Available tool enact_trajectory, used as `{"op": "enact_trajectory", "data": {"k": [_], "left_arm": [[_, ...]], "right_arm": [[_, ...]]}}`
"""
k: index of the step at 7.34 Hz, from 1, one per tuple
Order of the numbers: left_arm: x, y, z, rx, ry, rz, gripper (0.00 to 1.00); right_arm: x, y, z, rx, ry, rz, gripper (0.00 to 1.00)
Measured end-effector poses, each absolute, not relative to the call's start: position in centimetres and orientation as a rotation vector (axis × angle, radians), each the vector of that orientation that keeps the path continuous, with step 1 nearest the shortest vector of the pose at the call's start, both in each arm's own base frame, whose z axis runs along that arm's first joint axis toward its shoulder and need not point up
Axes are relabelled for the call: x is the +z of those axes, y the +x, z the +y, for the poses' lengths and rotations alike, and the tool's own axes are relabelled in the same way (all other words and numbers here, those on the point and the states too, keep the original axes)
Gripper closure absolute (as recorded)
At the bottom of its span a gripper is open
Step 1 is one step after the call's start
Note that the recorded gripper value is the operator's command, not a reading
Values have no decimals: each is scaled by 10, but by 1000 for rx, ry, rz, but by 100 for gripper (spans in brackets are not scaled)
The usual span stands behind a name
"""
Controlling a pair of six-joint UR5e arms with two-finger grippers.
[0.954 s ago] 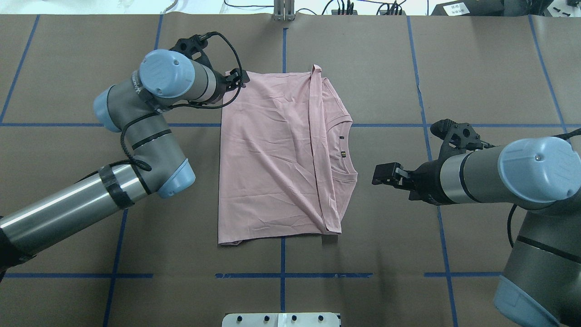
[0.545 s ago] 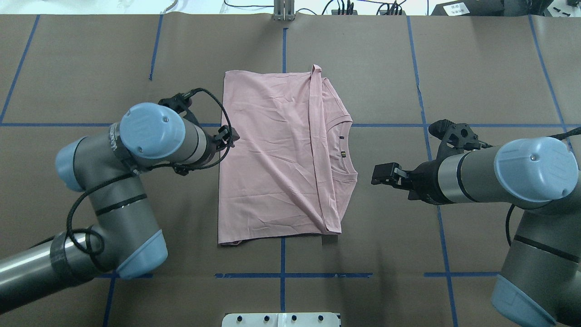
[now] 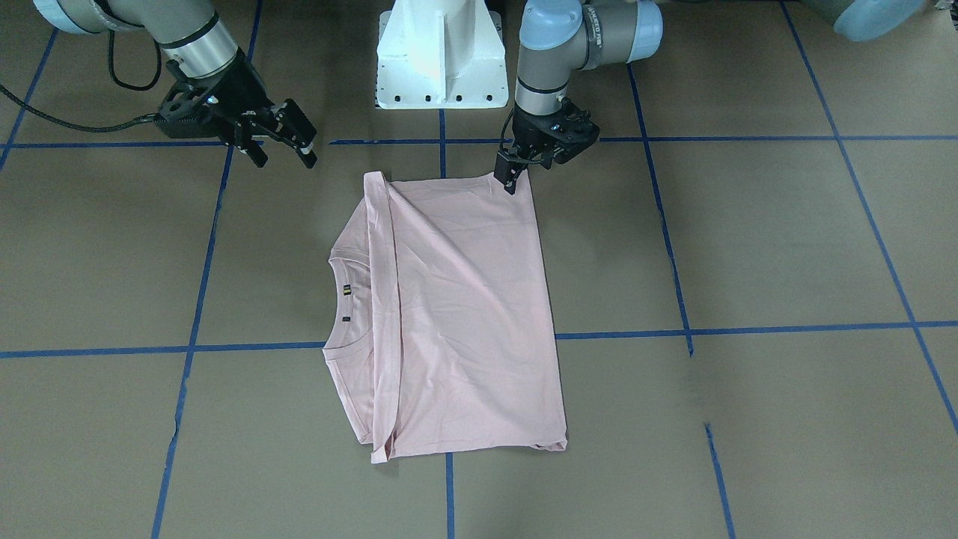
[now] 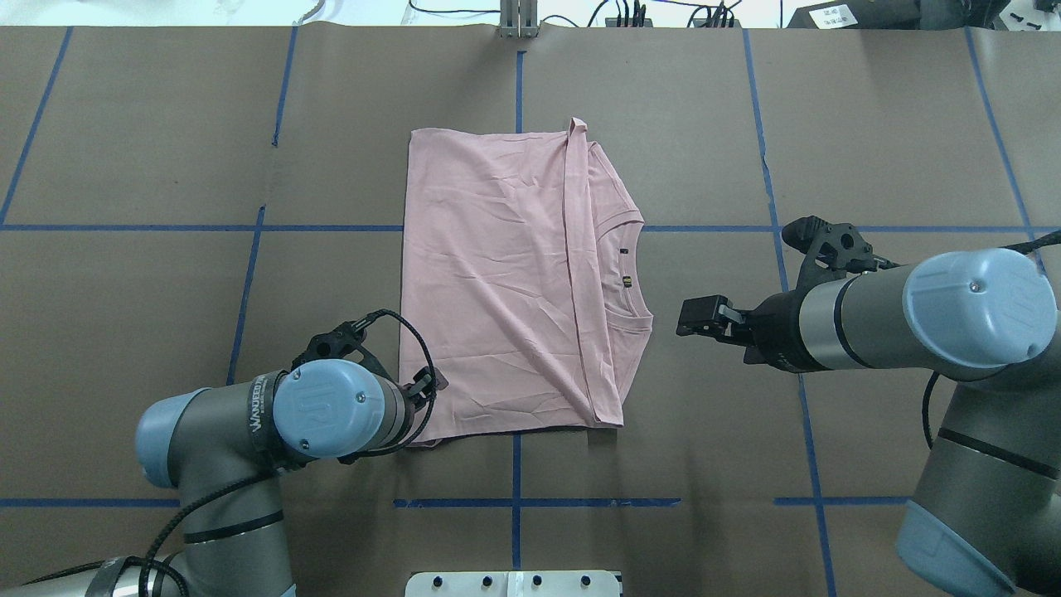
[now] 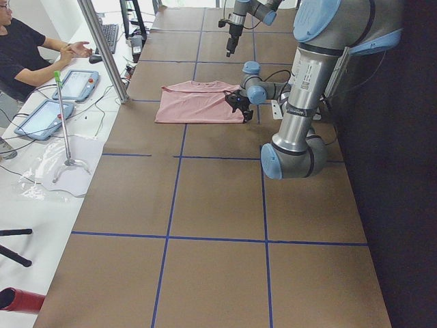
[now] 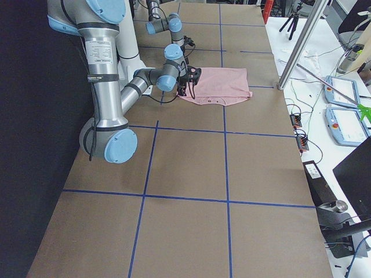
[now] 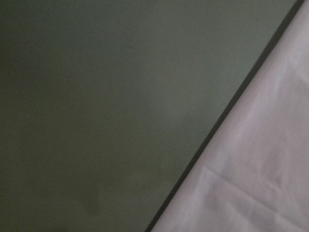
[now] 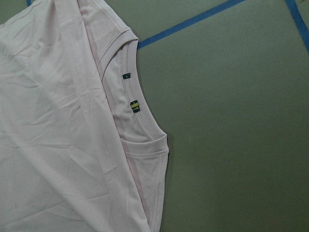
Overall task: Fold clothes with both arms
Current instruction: 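Move the right gripper to the shirt's near corner closest to it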
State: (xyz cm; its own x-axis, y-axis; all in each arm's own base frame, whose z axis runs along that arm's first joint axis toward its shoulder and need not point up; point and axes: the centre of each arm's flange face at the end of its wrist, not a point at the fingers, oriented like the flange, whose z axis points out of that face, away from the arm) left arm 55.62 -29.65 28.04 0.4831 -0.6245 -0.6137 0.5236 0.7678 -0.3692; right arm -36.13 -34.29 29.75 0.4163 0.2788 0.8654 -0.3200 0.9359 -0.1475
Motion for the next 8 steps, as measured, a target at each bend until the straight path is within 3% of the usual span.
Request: {"op": "enact_trajectory", "data": {"k": [2,5,6,8], "left_arm": [[283,563,-290,-705,-146,794,21],[282,564,-288,-717,-152,793,95],[281,563,-288,-718,-151,795,100],[279,563,-287,-720,-143,801,100]], "right_arm": [[297,-361,-343,377,43,-1078,0],[297,-360,-344,377,45,-1080,0],[297,-359,-344,378,45,-1079,0],[298,-359,-345,379,45,-1078,0]]}}
